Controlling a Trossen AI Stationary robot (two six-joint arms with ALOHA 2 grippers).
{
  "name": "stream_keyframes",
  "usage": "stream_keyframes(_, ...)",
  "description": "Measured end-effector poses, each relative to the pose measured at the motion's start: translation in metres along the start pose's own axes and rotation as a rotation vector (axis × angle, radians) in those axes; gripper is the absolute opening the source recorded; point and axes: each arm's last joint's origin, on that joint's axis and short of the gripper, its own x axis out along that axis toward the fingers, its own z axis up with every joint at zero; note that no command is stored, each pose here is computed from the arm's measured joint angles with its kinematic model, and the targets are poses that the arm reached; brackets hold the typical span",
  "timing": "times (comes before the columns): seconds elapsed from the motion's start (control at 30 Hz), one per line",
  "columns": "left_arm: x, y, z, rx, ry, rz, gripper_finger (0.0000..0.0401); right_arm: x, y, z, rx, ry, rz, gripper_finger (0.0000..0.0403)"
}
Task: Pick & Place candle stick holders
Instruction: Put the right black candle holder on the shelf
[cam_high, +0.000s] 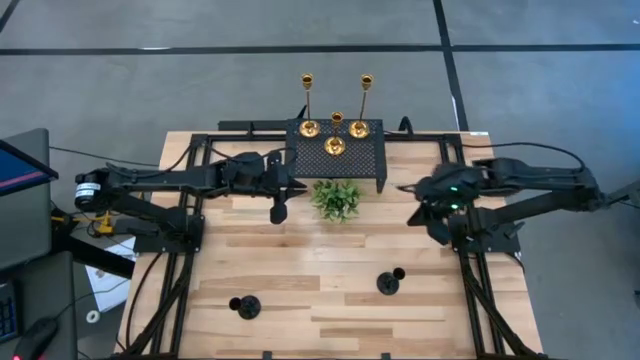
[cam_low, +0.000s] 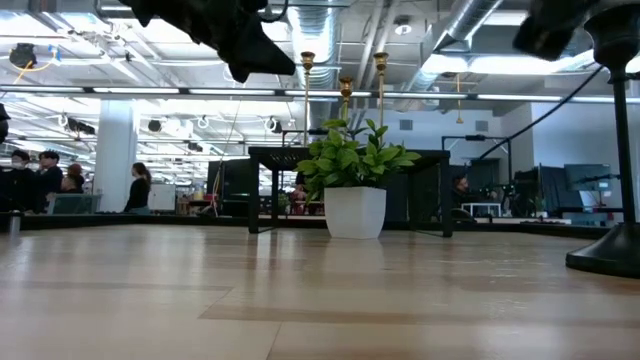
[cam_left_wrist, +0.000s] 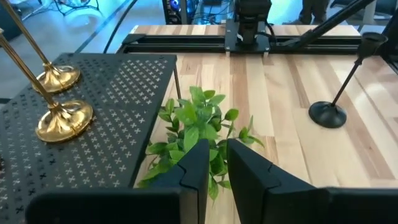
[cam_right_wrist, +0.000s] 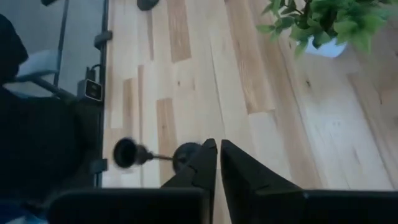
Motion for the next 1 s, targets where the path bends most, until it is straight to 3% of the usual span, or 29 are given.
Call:
stream_keyframes(0.2, 0.006, 0.000, -0.002, 0.000, 0.013, -0.001, 0.0057, -0.027, 0.010, -0.031, 0.036, -0.130, -0.061, 0.0005)
stream_keyframes(0.33, 0.006, 0.000, -0.003, 0.000, 0.015, -0.002, 0.0057, -0.028, 0.007, -0.056, 0.050, -0.185, -0.078, 0.0001)
stream_keyframes(0.5, 0.006, 0.000, -0.002, 0.000, 0.009, -0.001, 0.0057, -0.003, 0.004, -0.083, 0.053, -0.144, -0.069, 0.0001)
stream_keyframes(0.7, 0.006, 0.000, -0.002, 0.000, 0.009, -0.001, 0.0057, 0.032, 0.008, -0.107, -0.026, -0.120, -0.023, 0.0001)
stream_keyframes(1.0, 0.006, 0.000, -0.002, 0.002, 0.005, -0.001, 0.0057, 0.062, 0.011, -0.137, -0.097, -0.131, 0.052, 0.0001)
